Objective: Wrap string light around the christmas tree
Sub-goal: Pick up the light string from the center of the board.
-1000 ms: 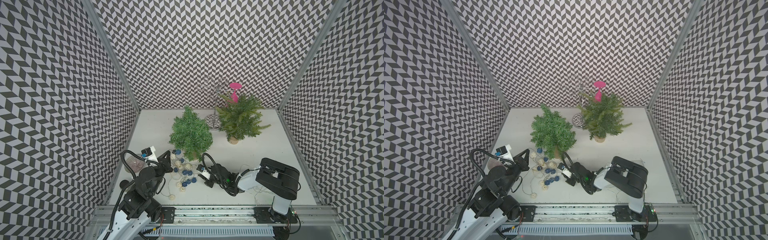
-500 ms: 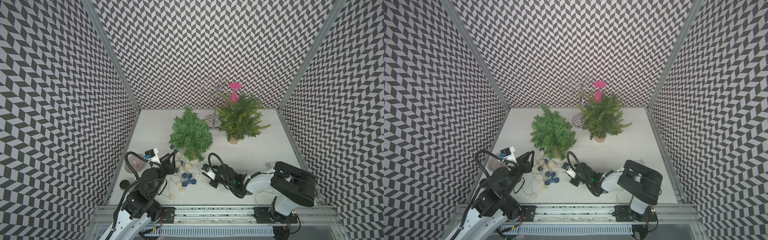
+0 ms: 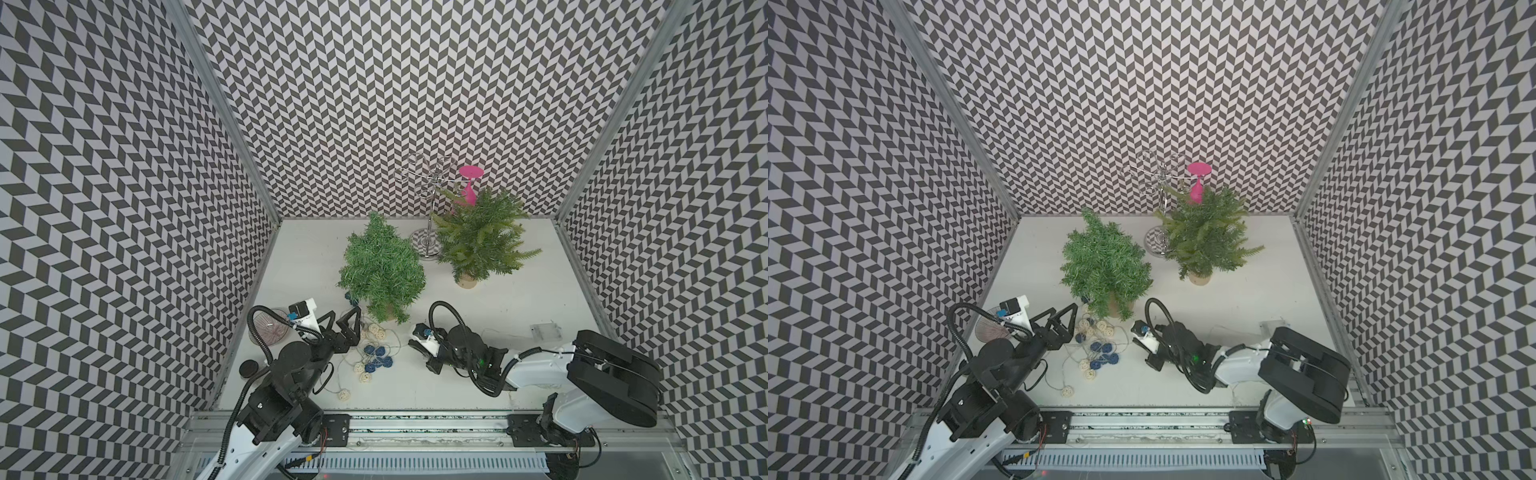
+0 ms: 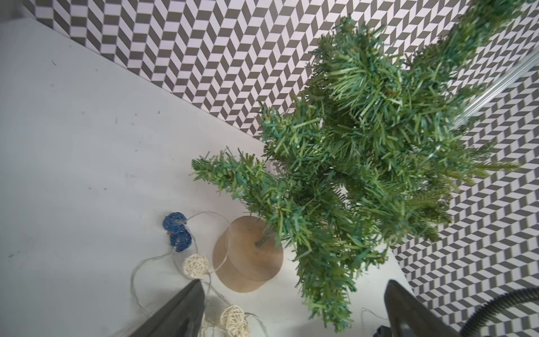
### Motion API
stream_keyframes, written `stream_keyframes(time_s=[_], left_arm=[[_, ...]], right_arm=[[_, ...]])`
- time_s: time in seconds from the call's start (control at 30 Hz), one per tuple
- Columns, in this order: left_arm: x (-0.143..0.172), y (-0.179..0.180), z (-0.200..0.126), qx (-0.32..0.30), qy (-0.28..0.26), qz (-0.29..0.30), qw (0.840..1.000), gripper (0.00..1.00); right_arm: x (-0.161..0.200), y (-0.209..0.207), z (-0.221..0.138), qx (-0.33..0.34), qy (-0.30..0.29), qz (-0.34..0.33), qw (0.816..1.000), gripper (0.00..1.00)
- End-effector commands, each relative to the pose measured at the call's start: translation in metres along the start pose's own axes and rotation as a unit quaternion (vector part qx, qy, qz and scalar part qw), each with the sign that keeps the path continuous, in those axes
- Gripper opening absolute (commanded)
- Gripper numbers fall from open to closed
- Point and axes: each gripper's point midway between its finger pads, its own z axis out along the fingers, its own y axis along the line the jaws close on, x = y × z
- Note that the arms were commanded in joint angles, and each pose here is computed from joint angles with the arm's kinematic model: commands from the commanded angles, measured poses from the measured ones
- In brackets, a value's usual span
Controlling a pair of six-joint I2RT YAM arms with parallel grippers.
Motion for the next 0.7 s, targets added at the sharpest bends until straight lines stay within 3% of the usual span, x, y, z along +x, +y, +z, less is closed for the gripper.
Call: stream_keyframes(time_s=[0.0,0.1,0.23,0.37,0.67], left_arm=[[0.011,-0.011,0.001,0.02,0.045,-0.004,0.999,0.88],[0.029,-0.008,0.005,0.023,0.074,-0.013,0.997,0.81],[0.091,0.003,0.021,0.05,0.151,-0.039,0.986,0.67],[0.122,0.021,0.033,-0.001,0.207,0.002,0.978,0.66],[0.144,0.029,0.035,-0.06,0.202,0.103,0.972,0.64]], right_arm=[[-0.009,0.001,-0.005,-0.007,-0.021,0.005,1.0,0.0],[-0.005,0.001,-0.005,-0.006,-0.019,0.002,1.0,0.01],[-0.006,0.0,-0.007,-0.007,-0.024,0.007,1.0,0.08],[-0.005,0.001,-0.01,-0.007,-0.03,0.012,0.999,0.09],[0.0,0.003,-0.019,-0.007,-0.033,0.009,0.999,0.09]])
